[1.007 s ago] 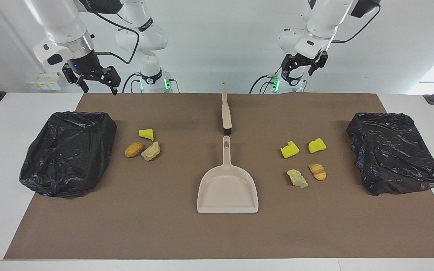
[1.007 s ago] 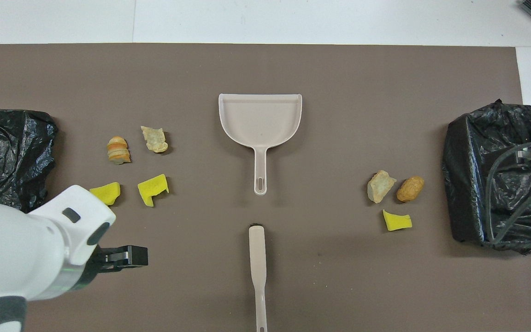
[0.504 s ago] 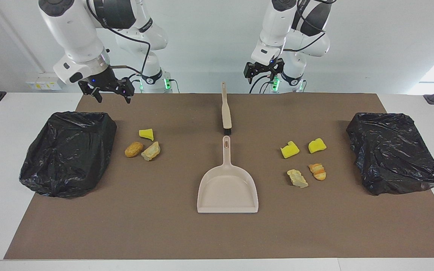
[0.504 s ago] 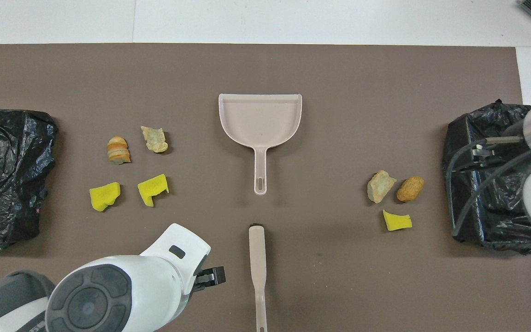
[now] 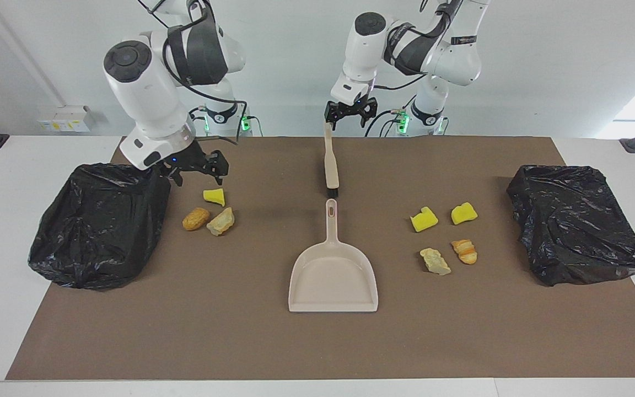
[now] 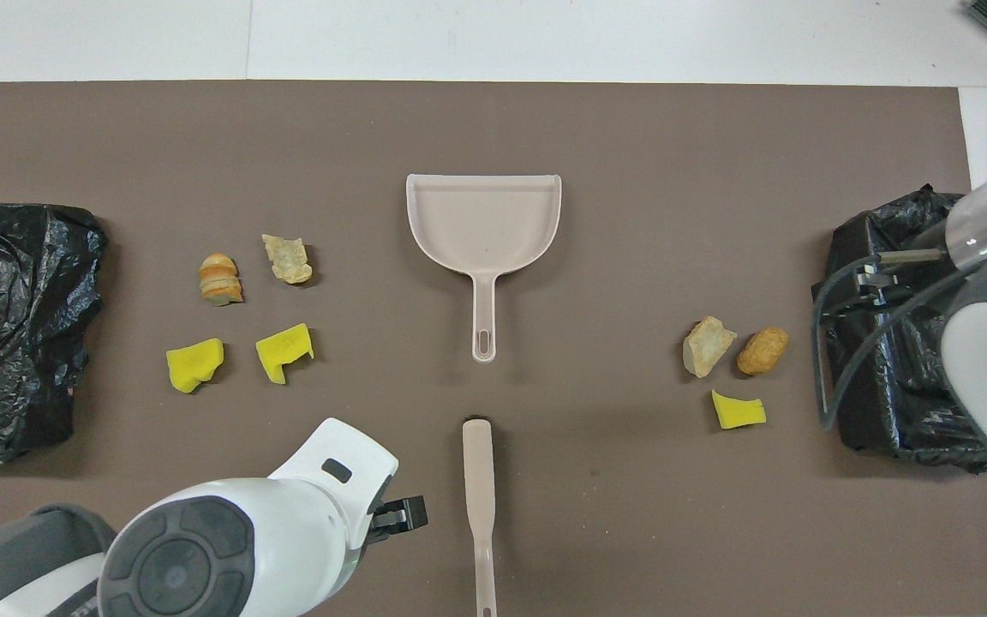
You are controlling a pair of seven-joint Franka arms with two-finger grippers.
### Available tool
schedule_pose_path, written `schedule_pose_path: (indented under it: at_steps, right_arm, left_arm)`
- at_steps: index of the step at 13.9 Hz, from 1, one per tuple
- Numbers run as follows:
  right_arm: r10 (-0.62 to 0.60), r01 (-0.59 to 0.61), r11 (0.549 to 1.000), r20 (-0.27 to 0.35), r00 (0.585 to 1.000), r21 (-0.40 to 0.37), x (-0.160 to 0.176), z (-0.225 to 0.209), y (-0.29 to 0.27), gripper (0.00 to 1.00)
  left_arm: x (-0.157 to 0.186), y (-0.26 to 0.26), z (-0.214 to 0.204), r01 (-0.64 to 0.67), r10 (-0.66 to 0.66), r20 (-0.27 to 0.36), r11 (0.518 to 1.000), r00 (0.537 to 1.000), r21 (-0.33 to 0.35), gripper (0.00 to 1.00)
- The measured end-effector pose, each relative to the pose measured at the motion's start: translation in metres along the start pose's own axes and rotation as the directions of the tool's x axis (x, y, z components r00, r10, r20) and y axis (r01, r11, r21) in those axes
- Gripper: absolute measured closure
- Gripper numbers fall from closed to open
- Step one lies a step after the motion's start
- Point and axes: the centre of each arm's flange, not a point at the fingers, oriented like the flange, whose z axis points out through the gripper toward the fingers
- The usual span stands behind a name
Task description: Sweep and dump trash in bin
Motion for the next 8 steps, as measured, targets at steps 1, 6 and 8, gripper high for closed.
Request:
schedule_pose_path:
  at_steps: [1,6,8]
  right_arm:
    - [-0.004,0.004,1.0,-0.012,1.0,0.003,0.005,0.009,-0.015,0.0]
    - [-0.008,0.008,1.0,-0.02,1.0,0.01,0.021,0.045,-0.044,0.0]
    - [-0.006,0.006,1.0,-0.015,1.0,0.01,0.022,0.048,-0.043,0.0]
  left_arm:
    - [-0.002,0.01,0.019,-0.011,0.011,0.004,1.0,1.0,0.007,0.0]
    - [-0.011,0.025,0.057,-0.042,0.041,0.023,0.998,0.999,0.037,0.0]
    - [-0.022,0.028,0.063,-0.06,0.059,0.021,0.997,0.998,0.038,0.0]
